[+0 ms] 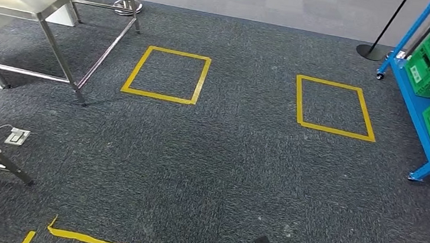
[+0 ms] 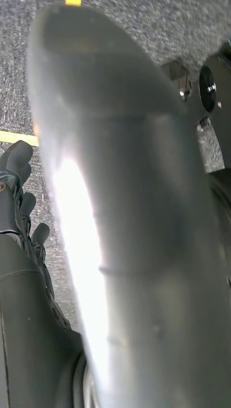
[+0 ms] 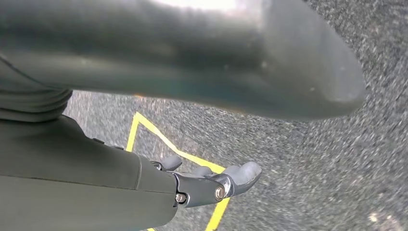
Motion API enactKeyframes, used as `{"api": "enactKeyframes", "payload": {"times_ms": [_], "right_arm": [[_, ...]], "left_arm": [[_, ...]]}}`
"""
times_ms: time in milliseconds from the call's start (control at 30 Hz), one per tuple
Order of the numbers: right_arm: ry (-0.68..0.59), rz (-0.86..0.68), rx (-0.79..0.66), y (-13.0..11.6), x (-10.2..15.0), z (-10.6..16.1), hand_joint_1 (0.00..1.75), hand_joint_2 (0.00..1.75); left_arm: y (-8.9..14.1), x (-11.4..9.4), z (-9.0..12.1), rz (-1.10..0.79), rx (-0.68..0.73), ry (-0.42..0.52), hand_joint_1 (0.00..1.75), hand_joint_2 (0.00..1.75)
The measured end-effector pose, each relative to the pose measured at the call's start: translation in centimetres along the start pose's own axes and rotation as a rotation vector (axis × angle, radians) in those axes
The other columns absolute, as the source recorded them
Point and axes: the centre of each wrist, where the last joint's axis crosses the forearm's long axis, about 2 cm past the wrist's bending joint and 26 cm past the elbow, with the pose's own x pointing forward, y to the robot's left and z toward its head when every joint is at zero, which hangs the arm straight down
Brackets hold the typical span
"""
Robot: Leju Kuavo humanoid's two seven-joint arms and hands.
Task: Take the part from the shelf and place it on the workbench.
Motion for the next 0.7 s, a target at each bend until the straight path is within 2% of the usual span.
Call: {"api": "enactKeyframes", "payload": {"times_ms": [700], "right_arm": [[-0.009,0.003,0.013,0.34,-0.27,0.02,0.00,0.00]], "left_arm": [[0.45,-0.53,-0.13,-0.025,-0.008,0.000,0.00,0.00]]}}
